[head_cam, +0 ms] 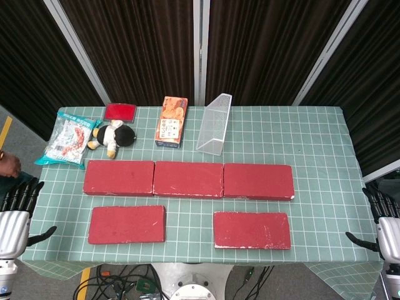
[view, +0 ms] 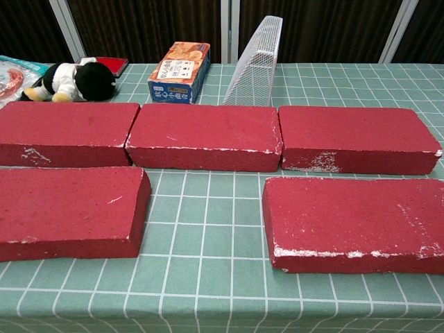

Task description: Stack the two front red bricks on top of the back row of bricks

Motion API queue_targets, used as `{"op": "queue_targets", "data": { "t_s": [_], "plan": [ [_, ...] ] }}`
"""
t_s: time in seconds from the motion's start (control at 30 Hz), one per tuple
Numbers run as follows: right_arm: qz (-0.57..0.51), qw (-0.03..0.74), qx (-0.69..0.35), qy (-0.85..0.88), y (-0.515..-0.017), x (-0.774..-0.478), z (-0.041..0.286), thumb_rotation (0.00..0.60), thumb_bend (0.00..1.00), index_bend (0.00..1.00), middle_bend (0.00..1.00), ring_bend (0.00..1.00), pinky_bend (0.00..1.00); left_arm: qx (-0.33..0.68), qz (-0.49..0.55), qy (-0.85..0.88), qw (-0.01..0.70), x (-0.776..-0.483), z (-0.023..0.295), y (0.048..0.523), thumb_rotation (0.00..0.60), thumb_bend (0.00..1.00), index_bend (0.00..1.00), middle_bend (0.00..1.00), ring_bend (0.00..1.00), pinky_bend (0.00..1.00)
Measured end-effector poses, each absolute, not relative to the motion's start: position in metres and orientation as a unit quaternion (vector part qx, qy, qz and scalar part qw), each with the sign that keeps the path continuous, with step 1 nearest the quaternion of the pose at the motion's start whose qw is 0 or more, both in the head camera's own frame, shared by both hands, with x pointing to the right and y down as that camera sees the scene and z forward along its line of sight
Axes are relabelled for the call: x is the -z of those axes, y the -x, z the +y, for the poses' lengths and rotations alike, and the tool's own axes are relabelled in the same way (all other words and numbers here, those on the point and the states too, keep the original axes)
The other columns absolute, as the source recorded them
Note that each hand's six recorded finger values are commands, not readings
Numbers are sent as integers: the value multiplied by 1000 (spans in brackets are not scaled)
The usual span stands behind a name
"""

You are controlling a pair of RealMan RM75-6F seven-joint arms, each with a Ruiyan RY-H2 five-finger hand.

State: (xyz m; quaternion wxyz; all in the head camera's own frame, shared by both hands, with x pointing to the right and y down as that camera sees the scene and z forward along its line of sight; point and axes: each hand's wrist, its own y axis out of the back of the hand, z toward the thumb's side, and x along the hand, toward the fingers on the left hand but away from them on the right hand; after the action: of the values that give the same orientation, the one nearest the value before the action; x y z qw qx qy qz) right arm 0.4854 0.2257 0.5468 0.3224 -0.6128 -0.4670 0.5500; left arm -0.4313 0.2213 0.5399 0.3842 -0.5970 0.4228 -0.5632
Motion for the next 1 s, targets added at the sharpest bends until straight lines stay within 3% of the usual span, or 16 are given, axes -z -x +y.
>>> {"op": "queue_targets", "data": {
  "t_s": [0.57, 1.0],
  "plan": [
    [-467, 326, -549, 612, -485, -545, 226, 600, 0, 0, 0, 0, 0, 550, 420, 624, 363, -545, 224, 421, 600, 18, 35, 0, 0, 0],
    [-483, 343, -533, 605, -483, -521, 206, 600, 0, 0, 0, 0, 0, 506, 368, 723, 292, -575, 235, 369, 600, 0, 35, 0, 0, 0]
  ]
}}
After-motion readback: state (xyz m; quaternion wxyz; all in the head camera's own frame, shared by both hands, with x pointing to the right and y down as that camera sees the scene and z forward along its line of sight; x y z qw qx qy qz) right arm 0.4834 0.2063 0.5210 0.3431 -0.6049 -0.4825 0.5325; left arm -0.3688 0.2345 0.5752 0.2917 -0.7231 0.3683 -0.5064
